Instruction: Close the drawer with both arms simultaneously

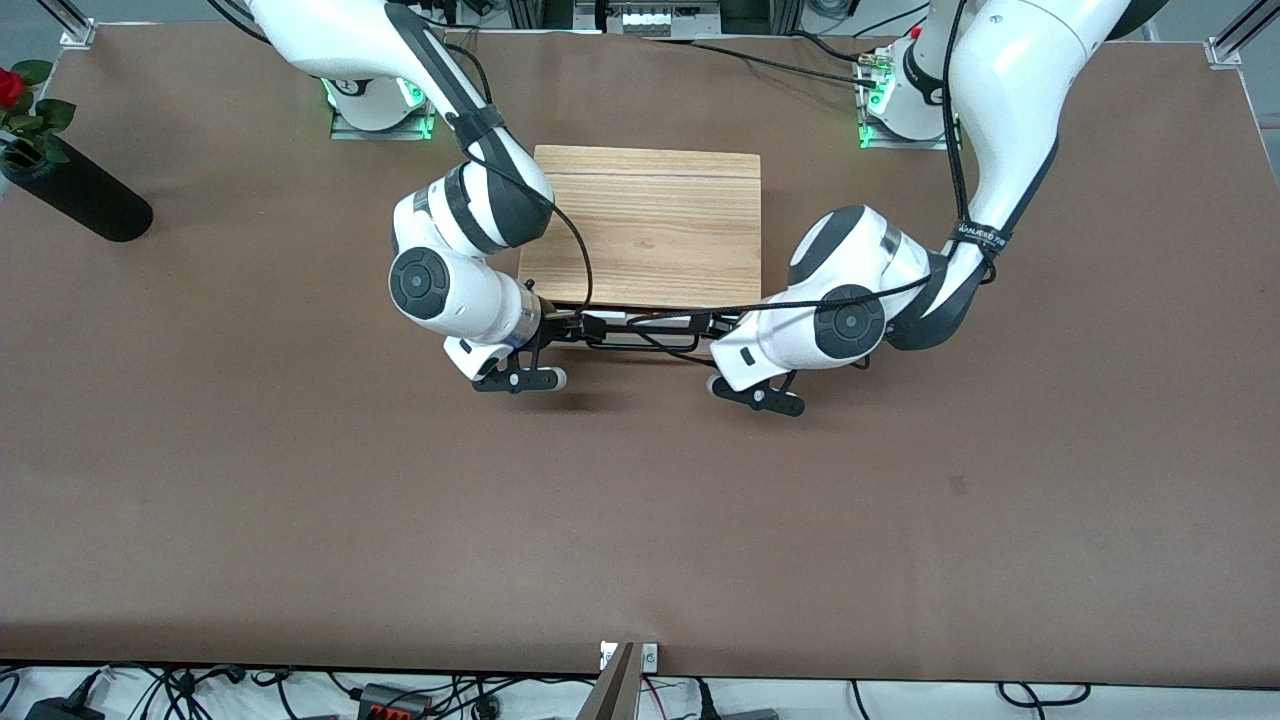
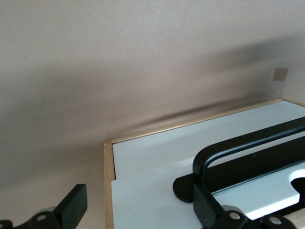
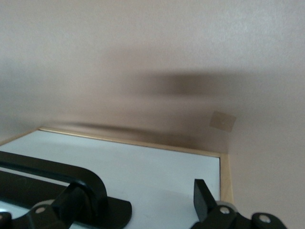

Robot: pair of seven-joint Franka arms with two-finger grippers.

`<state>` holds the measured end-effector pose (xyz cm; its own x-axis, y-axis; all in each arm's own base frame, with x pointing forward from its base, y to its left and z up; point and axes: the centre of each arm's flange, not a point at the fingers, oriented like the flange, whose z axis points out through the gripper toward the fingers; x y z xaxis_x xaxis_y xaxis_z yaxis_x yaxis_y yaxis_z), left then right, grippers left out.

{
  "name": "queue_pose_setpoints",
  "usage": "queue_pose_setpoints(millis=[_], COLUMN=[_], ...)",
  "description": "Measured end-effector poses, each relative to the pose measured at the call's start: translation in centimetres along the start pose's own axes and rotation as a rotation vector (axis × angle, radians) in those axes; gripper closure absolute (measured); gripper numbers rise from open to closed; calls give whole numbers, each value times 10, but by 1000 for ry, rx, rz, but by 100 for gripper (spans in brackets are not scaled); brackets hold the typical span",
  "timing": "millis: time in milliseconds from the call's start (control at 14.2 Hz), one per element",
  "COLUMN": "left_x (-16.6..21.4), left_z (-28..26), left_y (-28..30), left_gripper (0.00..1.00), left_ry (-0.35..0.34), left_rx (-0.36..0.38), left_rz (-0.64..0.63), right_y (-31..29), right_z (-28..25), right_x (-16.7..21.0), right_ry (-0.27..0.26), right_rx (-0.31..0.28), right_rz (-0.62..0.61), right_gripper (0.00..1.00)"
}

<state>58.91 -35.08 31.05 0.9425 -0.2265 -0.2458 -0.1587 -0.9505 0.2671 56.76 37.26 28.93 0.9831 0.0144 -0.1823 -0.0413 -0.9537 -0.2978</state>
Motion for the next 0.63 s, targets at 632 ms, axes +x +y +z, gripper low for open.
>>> queue_pose_setpoints(millis=[632], left_x=[-15], left_z=[8], left_y=[9], left_gripper=[0], left_ry=[-17], left_rx=[10], left_rz=[19], right_y=[-1], right_z=[0], right_x=[-10], right_ry=[-71], right_rx=[-22], right_rz=[-4], right_gripper=[0])
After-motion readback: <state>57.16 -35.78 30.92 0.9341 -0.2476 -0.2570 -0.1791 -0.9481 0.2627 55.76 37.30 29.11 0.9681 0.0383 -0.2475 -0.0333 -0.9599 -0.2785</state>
